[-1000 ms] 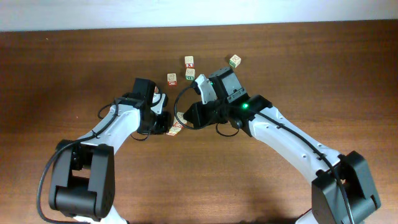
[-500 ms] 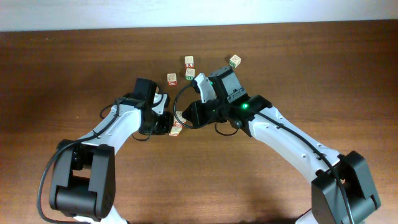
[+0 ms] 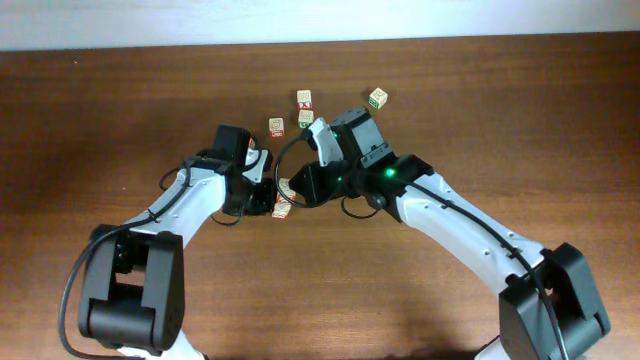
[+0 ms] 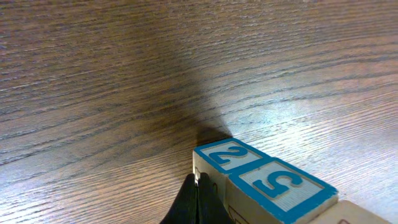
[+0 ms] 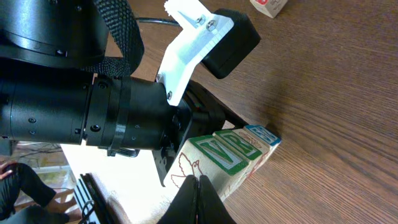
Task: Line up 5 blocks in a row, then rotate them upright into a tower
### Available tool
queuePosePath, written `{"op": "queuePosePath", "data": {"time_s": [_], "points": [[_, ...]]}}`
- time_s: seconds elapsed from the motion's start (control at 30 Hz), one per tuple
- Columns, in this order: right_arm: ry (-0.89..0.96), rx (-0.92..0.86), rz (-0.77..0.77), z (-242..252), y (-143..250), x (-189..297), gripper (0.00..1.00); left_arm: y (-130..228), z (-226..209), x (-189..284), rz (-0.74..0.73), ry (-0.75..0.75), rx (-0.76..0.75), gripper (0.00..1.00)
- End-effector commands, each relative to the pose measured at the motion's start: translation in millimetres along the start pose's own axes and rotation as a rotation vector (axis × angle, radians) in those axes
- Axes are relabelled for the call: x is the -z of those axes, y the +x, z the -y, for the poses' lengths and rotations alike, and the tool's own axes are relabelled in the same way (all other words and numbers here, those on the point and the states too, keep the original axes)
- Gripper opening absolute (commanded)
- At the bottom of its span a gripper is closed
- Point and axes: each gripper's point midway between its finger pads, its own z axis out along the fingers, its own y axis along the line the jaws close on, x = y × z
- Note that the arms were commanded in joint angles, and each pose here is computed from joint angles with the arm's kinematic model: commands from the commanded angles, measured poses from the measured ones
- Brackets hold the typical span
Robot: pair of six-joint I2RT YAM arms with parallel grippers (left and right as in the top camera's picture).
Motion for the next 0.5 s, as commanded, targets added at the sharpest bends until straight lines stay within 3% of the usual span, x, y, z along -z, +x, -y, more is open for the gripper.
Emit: {"op": "queuePosePath", "data": {"time_s": [0.0, 0.47], "points": [[0.076, -0.043, -0.075, 24, 27, -25, 0.04, -2, 7, 1, 0.0, 0.082, 0.049, 0.0], [0.077, -0.011, -0.047, 16, 23, -31, 0.04, -17, -34, 13, 0.062, 0.065, 0.206, 0.0]]}}
